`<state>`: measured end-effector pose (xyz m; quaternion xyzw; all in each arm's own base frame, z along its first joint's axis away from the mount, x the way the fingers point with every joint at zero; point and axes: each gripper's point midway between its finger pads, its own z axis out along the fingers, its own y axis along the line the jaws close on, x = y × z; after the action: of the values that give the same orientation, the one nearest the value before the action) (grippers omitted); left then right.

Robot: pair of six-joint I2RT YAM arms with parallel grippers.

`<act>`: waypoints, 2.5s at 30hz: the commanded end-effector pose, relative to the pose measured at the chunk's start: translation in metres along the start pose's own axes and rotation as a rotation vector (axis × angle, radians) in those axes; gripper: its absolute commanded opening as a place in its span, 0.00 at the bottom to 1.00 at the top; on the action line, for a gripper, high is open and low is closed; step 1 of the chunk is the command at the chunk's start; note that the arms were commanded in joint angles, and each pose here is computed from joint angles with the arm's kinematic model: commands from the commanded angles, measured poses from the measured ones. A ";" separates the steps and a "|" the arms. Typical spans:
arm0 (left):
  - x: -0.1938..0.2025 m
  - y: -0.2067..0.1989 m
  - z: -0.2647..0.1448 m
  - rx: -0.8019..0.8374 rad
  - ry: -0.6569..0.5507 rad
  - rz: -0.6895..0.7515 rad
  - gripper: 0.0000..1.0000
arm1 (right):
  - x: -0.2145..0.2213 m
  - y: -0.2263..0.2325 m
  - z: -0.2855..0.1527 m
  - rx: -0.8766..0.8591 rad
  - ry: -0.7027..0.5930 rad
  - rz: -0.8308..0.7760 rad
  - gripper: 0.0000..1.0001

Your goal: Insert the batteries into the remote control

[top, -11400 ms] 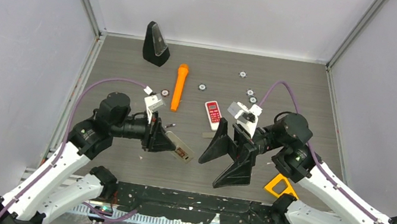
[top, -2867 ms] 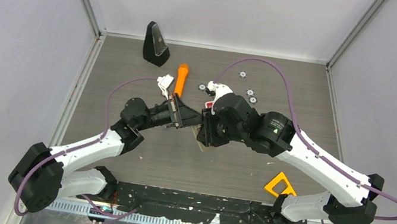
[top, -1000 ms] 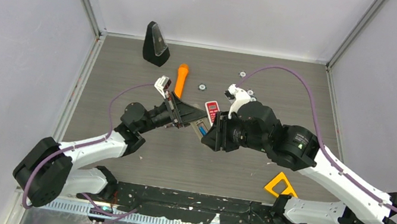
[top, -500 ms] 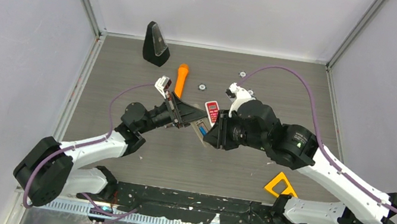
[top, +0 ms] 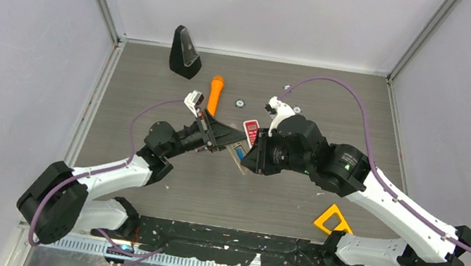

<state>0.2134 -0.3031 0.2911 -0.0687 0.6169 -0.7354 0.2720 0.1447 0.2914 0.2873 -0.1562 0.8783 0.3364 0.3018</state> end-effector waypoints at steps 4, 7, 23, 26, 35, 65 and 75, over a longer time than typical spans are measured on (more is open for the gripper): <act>-0.005 -0.026 0.005 0.089 -0.015 0.042 0.00 | -0.011 0.006 0.003 -0.028 -0.038 0.011 0.22; -0.005 -0.025 0.005 0.086 -0.015 0.044 0.00 | -0.011 0.011 0.000 -0.054 -0.030 0.012 0.27; -0.008 -0.025 0.005 0.085 -0.036 0.049 0.00 | -0.007 0.013 -0.008 -0.082 -0.032 0.028 0.36; -0.009 -0.025 0.005 0.086 -0.039 0.051 0.00 | -0.008 0.011 -0.010 -0.071 -0.044 0.033 0.39; -0.009 -0.021 0.004 0.073 -0.045 0.044 0.00 | -0.013 0.012 -0.016 -0.079 -0.073 0.029 0.45; -0.004 -0.024 0.003 0.098 -0.020 0.052 0.00 | -0.012 0.006 -0.006 -0.060 -0.043 0.038 0.35; -0.002 -0.025 0.006 0.111 -0.006 0.048 0.00 | -0.013 0.006 -0.002 -0.057 -0.041 0.038 0.31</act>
<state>0.2194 -0.3055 0.2878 -0.0762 0.6144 -0.7345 0.2778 0.1425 0.2917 0.2876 -0.1522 0.8736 0.3616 0.2878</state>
